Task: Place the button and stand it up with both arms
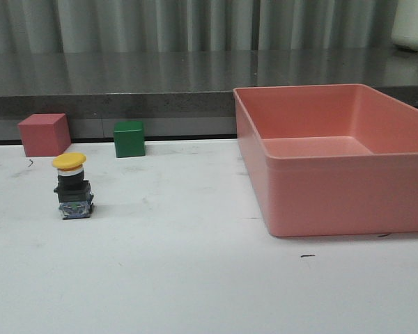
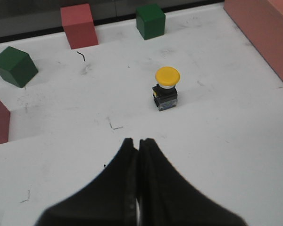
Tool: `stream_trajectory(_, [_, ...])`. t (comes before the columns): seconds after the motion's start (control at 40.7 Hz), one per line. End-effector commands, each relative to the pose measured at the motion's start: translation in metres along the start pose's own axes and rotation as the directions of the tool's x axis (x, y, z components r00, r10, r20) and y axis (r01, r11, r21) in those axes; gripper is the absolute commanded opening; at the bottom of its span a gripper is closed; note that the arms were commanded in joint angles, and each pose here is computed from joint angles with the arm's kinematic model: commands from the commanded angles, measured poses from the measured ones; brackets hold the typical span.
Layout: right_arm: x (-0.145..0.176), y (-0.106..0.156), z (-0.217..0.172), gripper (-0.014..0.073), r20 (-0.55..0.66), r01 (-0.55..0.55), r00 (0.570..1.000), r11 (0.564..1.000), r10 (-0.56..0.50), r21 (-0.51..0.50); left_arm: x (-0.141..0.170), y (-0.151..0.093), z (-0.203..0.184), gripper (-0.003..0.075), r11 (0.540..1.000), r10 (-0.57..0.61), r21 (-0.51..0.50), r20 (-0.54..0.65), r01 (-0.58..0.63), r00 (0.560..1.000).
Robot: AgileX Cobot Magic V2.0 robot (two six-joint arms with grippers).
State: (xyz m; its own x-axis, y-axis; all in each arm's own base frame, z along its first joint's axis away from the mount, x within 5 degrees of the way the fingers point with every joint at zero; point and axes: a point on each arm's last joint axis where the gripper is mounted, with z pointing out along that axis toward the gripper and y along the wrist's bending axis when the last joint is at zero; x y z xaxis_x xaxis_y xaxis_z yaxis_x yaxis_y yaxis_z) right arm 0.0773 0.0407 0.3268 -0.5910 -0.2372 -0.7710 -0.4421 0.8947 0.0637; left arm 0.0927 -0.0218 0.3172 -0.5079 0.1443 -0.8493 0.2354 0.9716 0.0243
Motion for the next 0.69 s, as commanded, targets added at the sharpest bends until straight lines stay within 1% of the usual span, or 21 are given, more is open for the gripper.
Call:
stream_trajectory(0.0, [-0.011,0.000,-0.005,-0.0069,0.082,0.004,0.997,1.000,-0.004,0.008,0.004,0.003,-0.008,-0.0020,0.999,-0.022,-0.022,0.151,0.026,0.988])
stream_trajectory(0.098, [-0.011,0.000,-0.005,-0.0069,0.082,0.004,0.997,1.000,-0.004,0.008,0.025,0.006,-0.007,-0.0020,0.996,-0.041,-0.068,0.193,0.055,0.980])
stream_trajectory(0.172, [-0.011,0.000,-0.005,-0.0069,0.082,0.004,0.997,1.000,-0.004,0.008,0.039,0.009,-0.006,-0.0020,0.991,-0.024,-0.118,0.270,0.058,0.962])
stream_trajectory(0.221, [-0.011,0.000,-0.005,-0.0069,0.082,0.004,0.997,1.000,-0.004,0.008,0.050,0.010,-0.002,-0.0020,0.988,-0.026,-0.138,0.301,0.071,0.953])
stream_trajectory(0.295, [-0.011,0.000,-0.005,-0.0069,0.082,0.004,0.997,1.000,-0.004,0.008,0.064,0.011,0.003,-0.0020,0.983,-0.020,-0.158,0.392,0.089,0.920])
stream_trajectory(0.344, [-0.011,0.000,-0.005,-0.0069,0.082,0.004,0.997,1.000,-0.004,0.008,0.077,0.011,0.009,-0.0020,0.980,-0.019,-0.169,0.427,0.101,0.904])
stream_trajectory(0.442, [-0.011,0.000,-0.005,-0.0069,0.082,0.004,0.997,1.000,-0.004,0.008,0.093,0.010,0.016,-0.0020,0.976,-0.041,-0.162,0.523,0.146,0.852])
stream_trajectory(0.467, [-0.011,0.000,-0.005,-0.0069,0.082,0.004,0.997,1.000,-0.004,0.008,0.098,0.011,0.019,-0.0020,0.975,-0.041,-0.164,0.534,0.151,0.844])
stream_trajectory(0.54, [-0.011,0.000,-0.005,-0.0069,0.082,0.004,0.997,1.000,-0.004,0.008,0.107,0.010,0.022,-0.0020,0.973,-0.055,-0.148,0.597,0.177,0.801])
stream_trajectory(0.59, [-0.011,0.000,-0.005,-0.0069,0.082,0.004,0.997,1.000,-0.004,0.008,0.111,0.010,0.022,-0.0020,0.972,-0.067,-0.137,0.620,0.191,0.782])
stream_trajectory(0.614, [-0.011,0.000,-0.005,-0.0069,0.082,0.004,0.997,1.000,-0.004,0.008,0.112,0.009,0.022,-0.0020,0.972,-0.074,-0.134,0.610,0.195,0.789])
stream_trajectory(0.663, [-0.011,0.000,-0.005,-0.0069,0.081,0.004,0.997,1.000,-0.004,0.008,0.111,0.009,0.020,-0.0020,0.972,-0.070,-0.131,0.634,0.196,0.770])
